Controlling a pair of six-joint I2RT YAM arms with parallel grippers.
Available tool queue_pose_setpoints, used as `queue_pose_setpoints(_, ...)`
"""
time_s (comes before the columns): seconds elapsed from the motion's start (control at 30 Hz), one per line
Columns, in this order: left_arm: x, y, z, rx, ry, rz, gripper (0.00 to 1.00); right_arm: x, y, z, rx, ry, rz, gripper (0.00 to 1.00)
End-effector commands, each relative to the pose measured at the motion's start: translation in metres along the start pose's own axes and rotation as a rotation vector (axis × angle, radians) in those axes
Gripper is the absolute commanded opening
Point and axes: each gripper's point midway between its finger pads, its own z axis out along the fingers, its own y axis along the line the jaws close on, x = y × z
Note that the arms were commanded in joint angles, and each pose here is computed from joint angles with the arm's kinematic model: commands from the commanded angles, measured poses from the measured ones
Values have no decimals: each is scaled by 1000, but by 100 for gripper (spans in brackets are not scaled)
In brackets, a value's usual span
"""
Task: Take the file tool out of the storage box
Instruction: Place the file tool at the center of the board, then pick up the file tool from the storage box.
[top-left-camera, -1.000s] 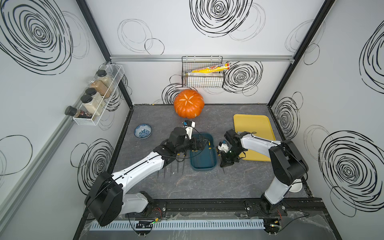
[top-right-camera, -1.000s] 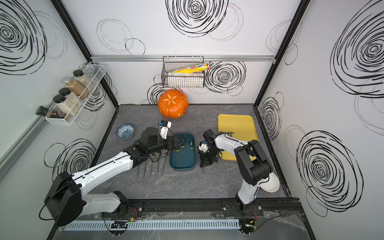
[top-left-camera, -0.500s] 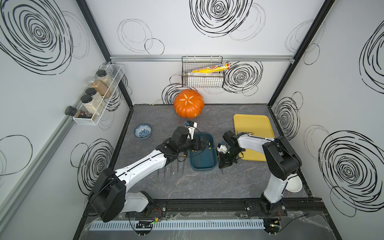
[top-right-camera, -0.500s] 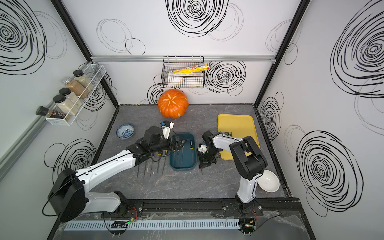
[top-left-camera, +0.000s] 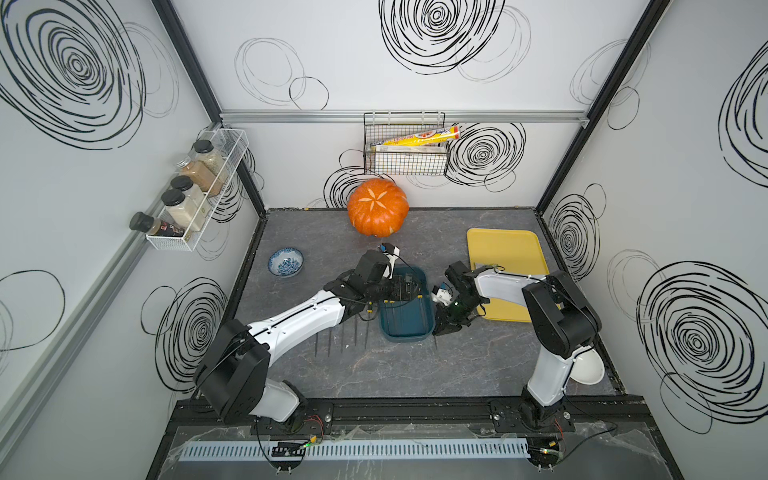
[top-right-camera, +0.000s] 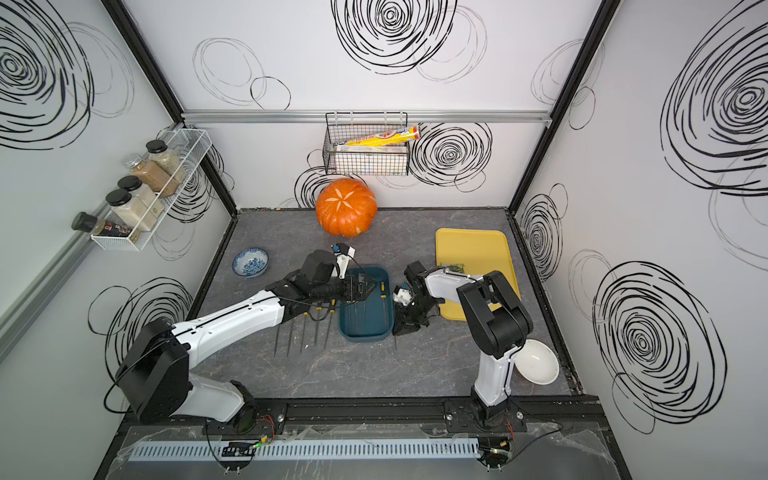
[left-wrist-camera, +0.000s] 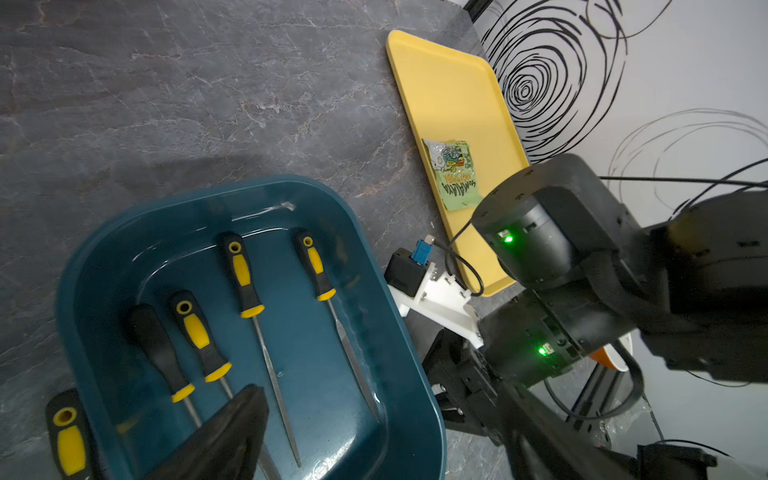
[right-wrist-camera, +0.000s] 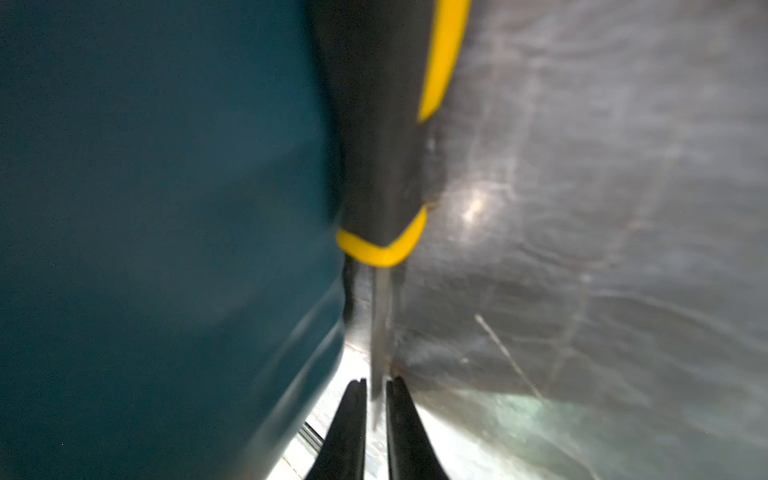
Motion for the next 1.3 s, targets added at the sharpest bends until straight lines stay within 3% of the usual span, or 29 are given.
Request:
queue_pose_setpoints(0.0, -4, 2, 4, -69, 6, 35, 91, -2, -20, 8, 87, -1, 0, 16)
queue_pose_setpoints(0.27, 13, 30, 28, -241, 93, 52, 72, -10, -9, -13, 100, -91, -50, 16)
queue_pose_setpoints(0.5, 18, 52, 54, -338, 129, 54, 62, -16, 10, -42, 88, -209, -115, 18)
queue_pose_setpoints(0.63, 13, 68, 71, -361, 148, 32, 52, -19, 13, -67, 131, -336, -127, 18)
queue_pose_setpoints(0.9, 12, 93, 104, -441, 200, 42, 49, -3, 40, -126, 107, -587, -214, 19)
queue_pose_setpoints(1.0, 11, 99, 114, -470, 215, 45, 45, 4, 49, -137, 83, -620, -245, 19)
queue_pose_setpoints(1.17, 16, 112, 124, -524, 248, 47, 28, 12, 49, -136, 70, -626, -275, 19)
queue_pose_setpoints(1.27, 17, 116, 123, -551, 247, 46, 24, 13, 48, -135, 74, -625, -285, 19)
